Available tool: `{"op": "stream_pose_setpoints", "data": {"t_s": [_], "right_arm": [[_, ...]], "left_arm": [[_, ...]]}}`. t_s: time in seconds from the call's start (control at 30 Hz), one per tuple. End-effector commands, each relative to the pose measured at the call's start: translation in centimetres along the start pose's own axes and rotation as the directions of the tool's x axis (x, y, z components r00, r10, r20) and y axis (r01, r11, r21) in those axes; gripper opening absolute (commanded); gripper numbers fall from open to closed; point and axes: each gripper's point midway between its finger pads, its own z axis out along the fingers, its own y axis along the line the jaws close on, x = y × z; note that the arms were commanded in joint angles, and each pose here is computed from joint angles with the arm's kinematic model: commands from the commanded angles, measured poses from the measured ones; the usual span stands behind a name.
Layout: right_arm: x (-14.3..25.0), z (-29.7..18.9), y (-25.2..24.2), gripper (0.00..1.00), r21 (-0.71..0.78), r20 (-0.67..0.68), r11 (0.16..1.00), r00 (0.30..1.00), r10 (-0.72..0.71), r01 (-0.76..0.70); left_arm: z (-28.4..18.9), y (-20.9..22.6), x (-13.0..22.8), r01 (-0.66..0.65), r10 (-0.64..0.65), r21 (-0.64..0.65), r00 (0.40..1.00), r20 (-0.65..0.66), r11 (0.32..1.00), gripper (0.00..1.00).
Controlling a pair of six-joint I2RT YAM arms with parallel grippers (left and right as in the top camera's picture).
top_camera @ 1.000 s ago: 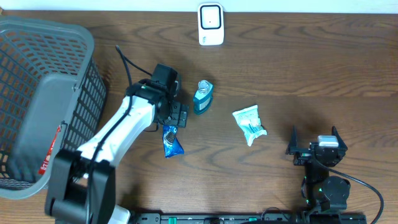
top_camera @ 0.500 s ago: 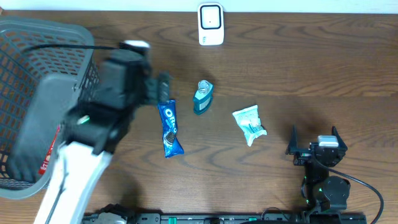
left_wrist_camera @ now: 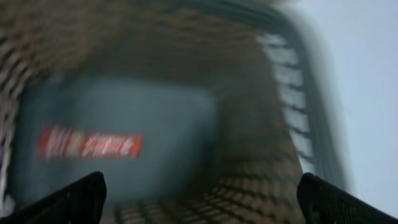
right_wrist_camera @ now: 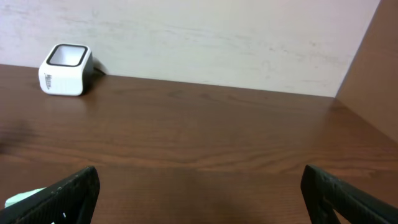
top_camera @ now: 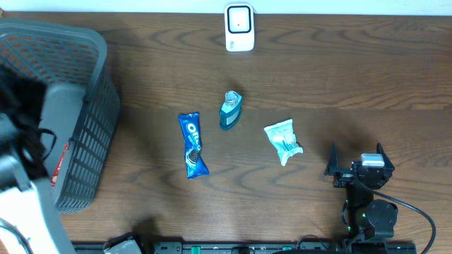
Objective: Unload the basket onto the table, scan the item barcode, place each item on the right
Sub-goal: 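Reach the left gripper into the basket and grasp the red Nescafe stick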
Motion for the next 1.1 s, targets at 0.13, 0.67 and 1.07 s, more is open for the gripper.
{"op": "stream_pose_setpoints", "data": {"t_s": [0.13, 0.67, 1.07], "right_arm": [[0.0, 0.0, 0.1, 0.99, -0.003, 0.001, 1.0, 1.0, -0.014, 0.014], [0.0, 0.0, 0.1, 0.99, -0.003, 0.001, 1.0, 1.0, -0.014, 0.014], [0.0, 0.0, 0.1, 0.99, -0.003, 0.001, 1.0, 1.0, -0.014, 0.014]], "left_arm": [[8.8, 4.5, 3.2, 0.541, -0.61, -0.346, 0.782, -0.126, 0.766, 0.98], [19.5, 11.6, 8.9, 0.37, -0.612, -0.72, 0.785, -0.096, 0.587, 0.98], [20.3, 15.8, 8.3, 0.288, -0.482, -0.814, 0.876, 0.011, 0.505, 0.98]]}}
